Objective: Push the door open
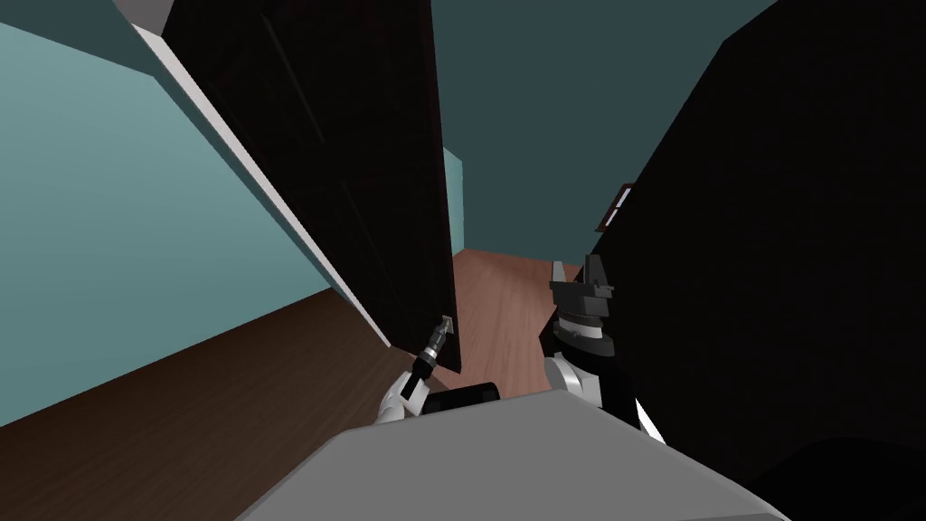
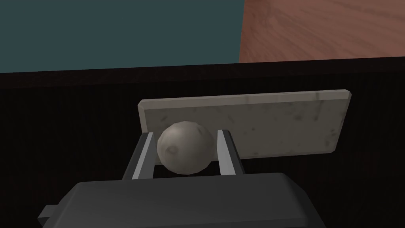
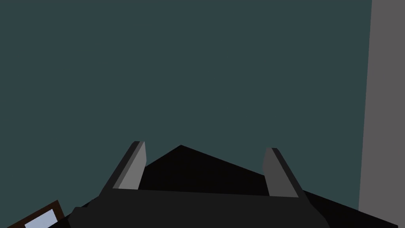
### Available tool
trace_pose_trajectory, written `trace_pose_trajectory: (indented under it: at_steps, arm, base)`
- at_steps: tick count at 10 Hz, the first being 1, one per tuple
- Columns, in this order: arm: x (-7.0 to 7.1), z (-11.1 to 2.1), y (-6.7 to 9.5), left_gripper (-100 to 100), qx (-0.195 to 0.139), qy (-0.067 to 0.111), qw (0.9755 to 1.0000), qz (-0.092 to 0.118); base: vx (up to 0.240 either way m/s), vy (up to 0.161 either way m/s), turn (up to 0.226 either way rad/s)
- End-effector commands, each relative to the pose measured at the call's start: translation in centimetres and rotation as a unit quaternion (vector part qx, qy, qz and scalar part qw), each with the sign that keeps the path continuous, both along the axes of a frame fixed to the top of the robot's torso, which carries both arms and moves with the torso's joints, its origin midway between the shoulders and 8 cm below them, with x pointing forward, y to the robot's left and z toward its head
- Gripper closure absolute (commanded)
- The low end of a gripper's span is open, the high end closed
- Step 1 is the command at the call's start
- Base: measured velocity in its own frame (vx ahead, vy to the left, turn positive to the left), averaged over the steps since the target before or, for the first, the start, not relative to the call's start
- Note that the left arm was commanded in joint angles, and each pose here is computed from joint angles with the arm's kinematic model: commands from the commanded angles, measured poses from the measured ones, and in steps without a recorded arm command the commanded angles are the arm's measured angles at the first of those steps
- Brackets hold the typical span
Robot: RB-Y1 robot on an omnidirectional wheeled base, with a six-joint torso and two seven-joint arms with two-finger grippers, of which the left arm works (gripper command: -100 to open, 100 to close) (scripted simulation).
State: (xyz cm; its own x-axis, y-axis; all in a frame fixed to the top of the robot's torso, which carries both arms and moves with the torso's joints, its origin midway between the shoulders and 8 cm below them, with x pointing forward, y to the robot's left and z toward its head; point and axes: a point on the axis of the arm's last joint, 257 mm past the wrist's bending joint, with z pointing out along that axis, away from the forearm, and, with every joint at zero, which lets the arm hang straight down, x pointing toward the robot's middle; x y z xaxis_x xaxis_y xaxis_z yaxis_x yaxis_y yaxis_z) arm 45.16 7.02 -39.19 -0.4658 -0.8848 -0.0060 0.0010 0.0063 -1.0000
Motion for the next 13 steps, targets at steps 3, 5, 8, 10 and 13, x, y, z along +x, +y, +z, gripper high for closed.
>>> trace_pose_trajectory:
  at_steps: [3,5,8,10,13]
  arm:
    - [0.8,-0.1,2.1,100,0.004,-0.001,0.9997,0.024]
    - [1.3,0.0,3.4,100,0.005,-0.002,0.9991,0.042]
    - [1.9,0.0,5.0,100,0.006,-0.003,0.9977,0.068]
    - [2.4,0.1,6.2,100,0.006,-0.004,0.9962,0.086]
    - [2.2,-0.2,5.7,-100,0.006,0.0,0.9969,0.078]
  base:
    - [0.069,-0.069,0.032]
    - [0.104,-0.084,0.044]
    - [0.135,-0.126,0.058]
    - [0.152,-0.127,0.065]
    - [-0.149,0.005,0.026]
